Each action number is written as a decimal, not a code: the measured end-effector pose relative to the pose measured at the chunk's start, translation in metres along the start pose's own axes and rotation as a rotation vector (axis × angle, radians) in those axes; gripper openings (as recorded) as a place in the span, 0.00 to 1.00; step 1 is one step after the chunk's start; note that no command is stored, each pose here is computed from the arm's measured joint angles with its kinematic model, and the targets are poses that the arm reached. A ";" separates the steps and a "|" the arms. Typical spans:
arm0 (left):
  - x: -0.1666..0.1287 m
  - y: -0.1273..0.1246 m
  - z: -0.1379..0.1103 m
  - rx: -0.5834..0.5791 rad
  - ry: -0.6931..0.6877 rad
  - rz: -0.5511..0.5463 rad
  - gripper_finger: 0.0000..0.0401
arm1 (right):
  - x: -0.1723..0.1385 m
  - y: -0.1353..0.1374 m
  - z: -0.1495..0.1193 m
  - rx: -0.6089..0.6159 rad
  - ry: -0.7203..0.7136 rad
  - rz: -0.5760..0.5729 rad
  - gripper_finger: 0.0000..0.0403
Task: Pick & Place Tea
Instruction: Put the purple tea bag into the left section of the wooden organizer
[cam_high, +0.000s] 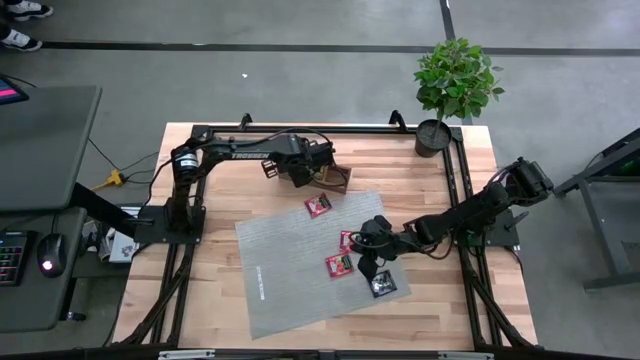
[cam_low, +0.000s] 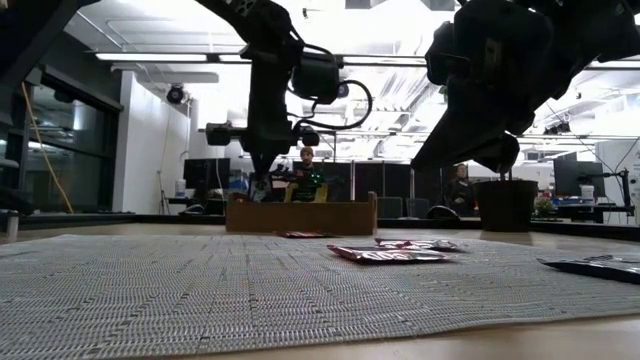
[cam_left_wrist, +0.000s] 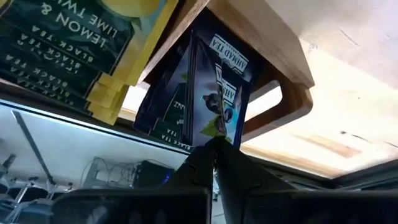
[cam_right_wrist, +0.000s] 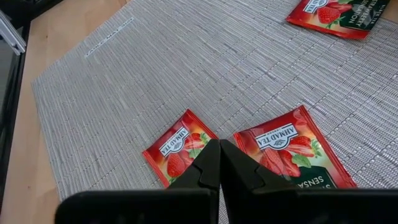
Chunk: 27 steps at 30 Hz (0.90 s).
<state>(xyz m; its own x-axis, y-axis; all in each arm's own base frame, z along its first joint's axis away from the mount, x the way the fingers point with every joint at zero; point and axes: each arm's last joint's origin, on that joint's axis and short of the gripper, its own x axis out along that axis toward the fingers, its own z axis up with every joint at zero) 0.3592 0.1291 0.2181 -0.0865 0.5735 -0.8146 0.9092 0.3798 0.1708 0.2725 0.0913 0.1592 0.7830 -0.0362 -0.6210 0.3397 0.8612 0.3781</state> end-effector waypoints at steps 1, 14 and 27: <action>0.000 0.000 0.000 -0.005 0.000 0.000 0.02 | 0.000 0.000 0.000 -0.001 0.000 0.000 0.00; 0.000 0.000 -0.002 -0.050 0.066 0.012 0.36 | 0.000 0.000 0.000 -0.007 0.000 0.000 0.00; -0.008 0.005 -0.011 -0.228 0.253 0.072 0.42 | 0.000 0.000 0.000 -0.020 0.000 0.000 0.00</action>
<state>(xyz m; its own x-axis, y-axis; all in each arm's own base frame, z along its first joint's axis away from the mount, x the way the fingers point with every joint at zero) 0.3597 0.1348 0.2314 -0.1498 0.7556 -0.6377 0.8047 0.4679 0.3653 0.2725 0.0913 0.1591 0.7828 -0.0365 -0.6213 0.3293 0.8713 0.3638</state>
